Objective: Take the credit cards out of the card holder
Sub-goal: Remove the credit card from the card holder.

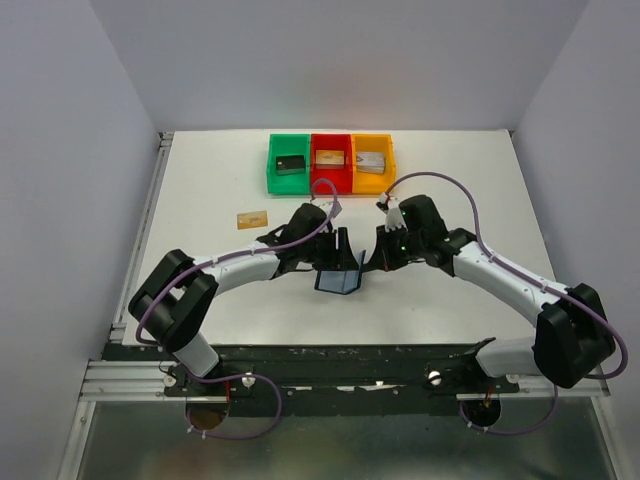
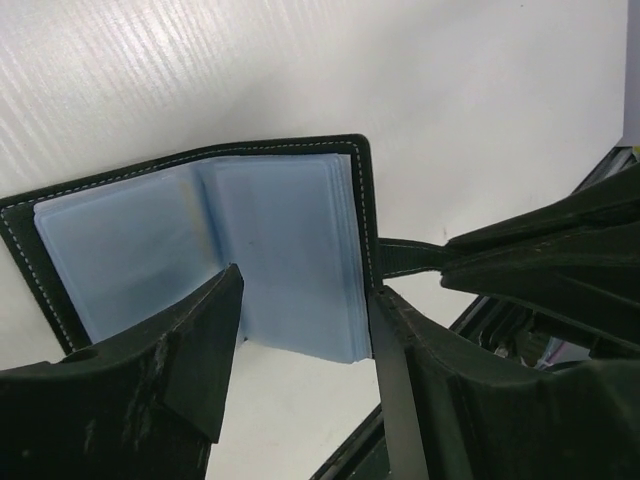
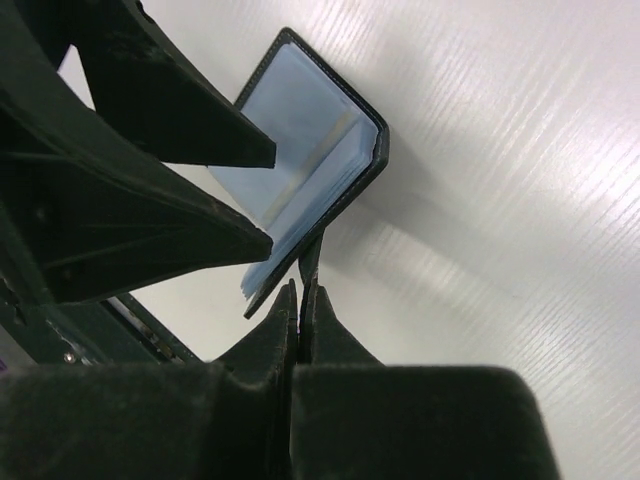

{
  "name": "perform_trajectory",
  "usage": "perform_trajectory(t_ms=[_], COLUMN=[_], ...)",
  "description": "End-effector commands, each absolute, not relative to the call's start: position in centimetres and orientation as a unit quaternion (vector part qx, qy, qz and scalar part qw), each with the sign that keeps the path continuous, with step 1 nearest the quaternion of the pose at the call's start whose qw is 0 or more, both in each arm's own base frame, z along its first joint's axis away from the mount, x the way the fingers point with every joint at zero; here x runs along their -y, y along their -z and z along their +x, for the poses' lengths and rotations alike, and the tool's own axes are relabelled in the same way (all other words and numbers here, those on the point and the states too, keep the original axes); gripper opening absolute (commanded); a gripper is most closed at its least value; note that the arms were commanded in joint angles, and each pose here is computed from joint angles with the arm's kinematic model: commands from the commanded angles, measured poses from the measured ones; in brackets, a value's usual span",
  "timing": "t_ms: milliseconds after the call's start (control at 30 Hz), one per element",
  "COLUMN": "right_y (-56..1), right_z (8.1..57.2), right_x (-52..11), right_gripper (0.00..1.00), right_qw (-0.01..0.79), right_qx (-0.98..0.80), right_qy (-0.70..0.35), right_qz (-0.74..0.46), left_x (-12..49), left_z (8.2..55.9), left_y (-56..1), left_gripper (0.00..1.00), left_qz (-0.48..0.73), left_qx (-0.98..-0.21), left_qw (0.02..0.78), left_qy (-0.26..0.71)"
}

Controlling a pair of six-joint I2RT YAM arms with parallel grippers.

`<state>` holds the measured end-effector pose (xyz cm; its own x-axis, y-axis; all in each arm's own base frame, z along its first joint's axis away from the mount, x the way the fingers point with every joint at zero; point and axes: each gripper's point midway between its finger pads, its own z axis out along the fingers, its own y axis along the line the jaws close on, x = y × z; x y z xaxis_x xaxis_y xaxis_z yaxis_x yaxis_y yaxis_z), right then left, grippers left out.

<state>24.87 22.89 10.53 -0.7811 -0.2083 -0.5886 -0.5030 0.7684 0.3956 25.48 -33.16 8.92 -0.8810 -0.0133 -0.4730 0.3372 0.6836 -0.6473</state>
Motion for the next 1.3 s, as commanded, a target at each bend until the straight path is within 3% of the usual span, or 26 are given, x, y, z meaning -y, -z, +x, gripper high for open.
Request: perform_trajectory(t_ms=[0,700,967,1267], right_y=[-12.3,-11.7,-12.0,-14.9], right_z=[26.1,26.3,26.7,26.7], right_x=[-22.9,-22.8,-22.3,-26.0], right_gripper=[0.00,0.00,0.00,0.00], right_qw=[0.287,0.273,0.292,0.296], right_qx=[-0.895,-0.901,-0.895,-0.846], right_qy=[-0.274,-0.265,-0.250,-0.348], right_qz=[-0.204,-0.208,-0.227,-0.275], left_x=[32.6,32.4,31.2,30.6], left_z=[25.7,26.4,26.6,25.4], left_y=[-7.8,-7.3,-7.4,-6.8], left_gripper=[0.64,0.63,0.52,0.35], left_qz=[0.096,0.101,0.084,0.064], left_qx=[-0.903,-0.912,-0.916,-0.915], left_qw=[0.226,0.227,0.244,0.238], left_qy=[0.352,0.328,0.308,0.321])
